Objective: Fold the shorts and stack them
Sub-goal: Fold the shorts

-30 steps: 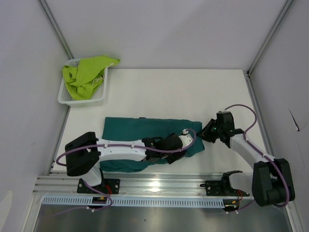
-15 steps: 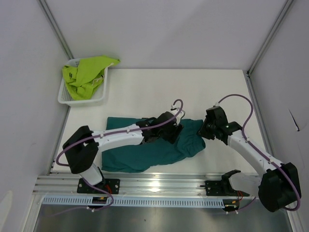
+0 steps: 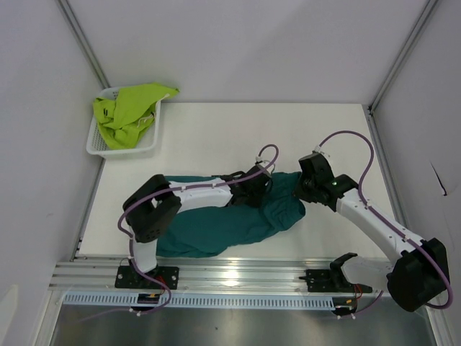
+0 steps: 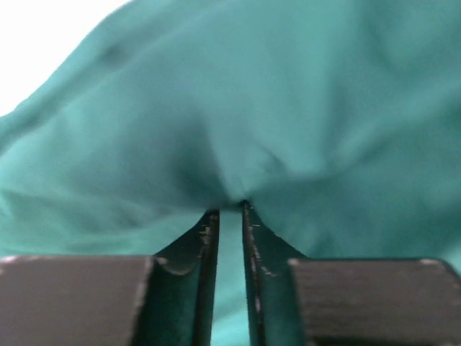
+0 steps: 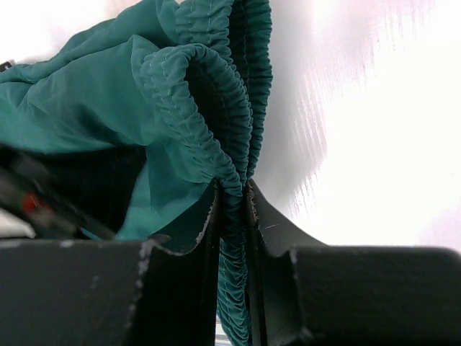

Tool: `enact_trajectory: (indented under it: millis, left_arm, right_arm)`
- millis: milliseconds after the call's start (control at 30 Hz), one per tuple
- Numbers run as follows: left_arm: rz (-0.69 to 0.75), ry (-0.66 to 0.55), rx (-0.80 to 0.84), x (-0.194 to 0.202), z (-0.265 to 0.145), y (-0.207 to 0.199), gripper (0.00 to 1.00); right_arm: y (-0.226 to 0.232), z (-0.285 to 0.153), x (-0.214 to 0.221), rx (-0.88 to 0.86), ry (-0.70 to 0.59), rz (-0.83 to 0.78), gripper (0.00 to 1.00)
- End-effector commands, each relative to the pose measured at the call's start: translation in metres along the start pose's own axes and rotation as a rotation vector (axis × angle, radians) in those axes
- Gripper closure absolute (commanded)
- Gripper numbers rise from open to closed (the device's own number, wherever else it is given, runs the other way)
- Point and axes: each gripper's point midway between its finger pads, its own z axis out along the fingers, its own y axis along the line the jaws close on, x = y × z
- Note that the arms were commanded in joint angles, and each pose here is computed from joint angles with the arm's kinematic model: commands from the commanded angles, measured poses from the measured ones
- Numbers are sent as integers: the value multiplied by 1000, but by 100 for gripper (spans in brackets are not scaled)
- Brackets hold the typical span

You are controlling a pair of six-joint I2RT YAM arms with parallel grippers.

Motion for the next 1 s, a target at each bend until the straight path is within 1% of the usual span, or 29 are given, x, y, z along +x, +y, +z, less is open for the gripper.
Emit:
enact_trajectory:
  millis: [0,33,67,100,167,300,400,467,500,567,600,667,733,800,833,867,967]
  left_arm:
    - [-157,-104,-1,-51,3,7,82]
    - [-184,-93,28,-52,6,3,85]
    - [-204,-77,16,-50,15,10,87]
    - [-238,-90,19,-63,16,9,88]
    - [-276,-81,29,-70,28,8,91]
    - [-329,-62,52,-73,49,7,92]
    - [-342,-58,52,-73,60,6,92]
    - [-348,-58,42,-69,63,9,92]
    - [-352,-78,52,-75,63,7,92]
    - [-355,-81,69,-74,64,9,92]
    - [-354,-82,103,-77,62,5,92]
    - [-358,-86,115,-80,56,7,92]
    - [-363,-122,129,-91,37,7,92]
    - [-369,-129,125,-87,26,12,91]
    - [-379,-171,131,-99,9,15,91]
    - [-387,-166,122,-92,5,20,92]
    - [-413,-197,112,-95,-10,35,97]
  right_arm:
    - [7,-9,-15,-15,-51,-9,100]
    - [6,-6,-11,-19,-43,-11,100]
    - [6,-4,-10,-25,-39,-11,100]
    - [6,-2,-7,-30,-32,-13,100]
    - [7,2,-1,-42,-14,-11,100]
    - [7,4,2,-51,-9,-16,100]
    - [8,0,-3,-57,-22,-17,100]
    - [8,-2,-6,-56,-26,-17,100]
    - [6,-4,-10,-51,-32,-17,100]
    - [6,-4,-13,-50,-35,-16,100]
    - [3,-3,-16,-43,-40,-9,100]
    - [0,1,-16,-38,-31,-7,100]
    - [-7,5,-21,-20,-32,1,100]
    - [-10,8,-23,-20,-25,5,100]
    - [-10,8,-27,-20,-31,0,100]
    - [-12,8,-30,-16,-34,7,100]
    - [-12,6,-36,-23,-41,7,100]
